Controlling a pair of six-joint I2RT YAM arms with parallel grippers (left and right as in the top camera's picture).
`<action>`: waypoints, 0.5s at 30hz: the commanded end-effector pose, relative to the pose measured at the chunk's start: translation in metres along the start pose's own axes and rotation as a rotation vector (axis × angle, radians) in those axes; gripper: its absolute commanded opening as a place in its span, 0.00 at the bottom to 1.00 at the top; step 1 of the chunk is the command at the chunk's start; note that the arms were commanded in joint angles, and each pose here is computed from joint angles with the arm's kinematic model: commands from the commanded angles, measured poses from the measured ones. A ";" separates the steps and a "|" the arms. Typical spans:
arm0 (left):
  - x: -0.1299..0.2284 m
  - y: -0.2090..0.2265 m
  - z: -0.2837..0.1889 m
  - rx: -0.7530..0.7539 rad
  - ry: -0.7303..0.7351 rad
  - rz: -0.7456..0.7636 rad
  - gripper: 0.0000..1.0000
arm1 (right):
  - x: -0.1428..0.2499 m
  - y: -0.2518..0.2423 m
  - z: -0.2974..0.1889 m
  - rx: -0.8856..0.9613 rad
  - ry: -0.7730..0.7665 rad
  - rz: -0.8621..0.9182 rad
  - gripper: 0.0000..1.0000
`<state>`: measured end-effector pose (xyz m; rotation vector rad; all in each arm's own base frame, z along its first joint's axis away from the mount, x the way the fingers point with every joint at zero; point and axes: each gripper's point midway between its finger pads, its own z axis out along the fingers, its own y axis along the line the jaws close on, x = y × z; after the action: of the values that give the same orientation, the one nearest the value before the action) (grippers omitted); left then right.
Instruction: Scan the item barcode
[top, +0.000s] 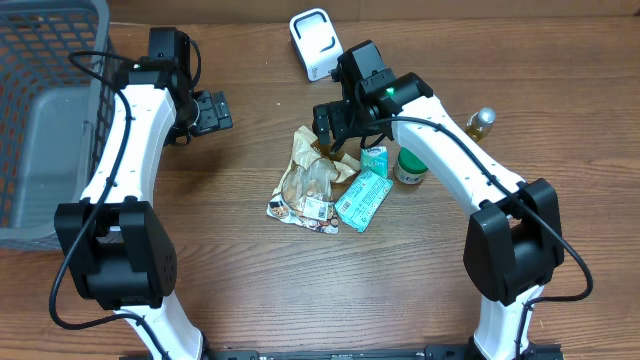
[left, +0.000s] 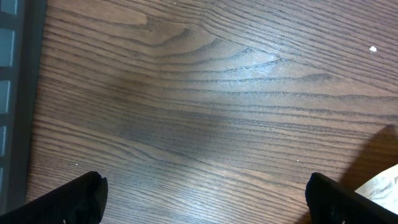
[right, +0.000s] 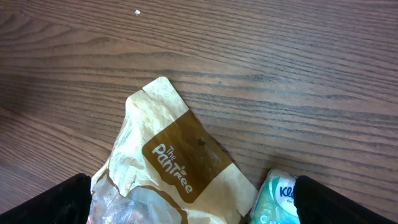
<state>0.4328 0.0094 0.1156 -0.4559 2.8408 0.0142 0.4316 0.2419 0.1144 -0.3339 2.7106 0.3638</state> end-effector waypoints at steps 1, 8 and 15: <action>-0.005 0.000 -0.002 -0.007 -0.015 0.009 0.99 | -0.004 0.001 -0.006 0.003 -0.021 -0.005 1.00; -0.005 0.000 -0.002 -0.007 -0.016 0.009 1.00 | -0.004 0.001 -0.006 0.003 -0.021 -0.005 1.00; -0.004 0.000 0.000 -0.008 -0.011 0.009 1.00 | -0.004 0.001 -0.006 0.003 -0.021 -0.005 1.00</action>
<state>0.4328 0.0094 0.1156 -0.4559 2.8408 0.0142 0.4316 0.2417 0.1143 -0.3339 2.7113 0.3633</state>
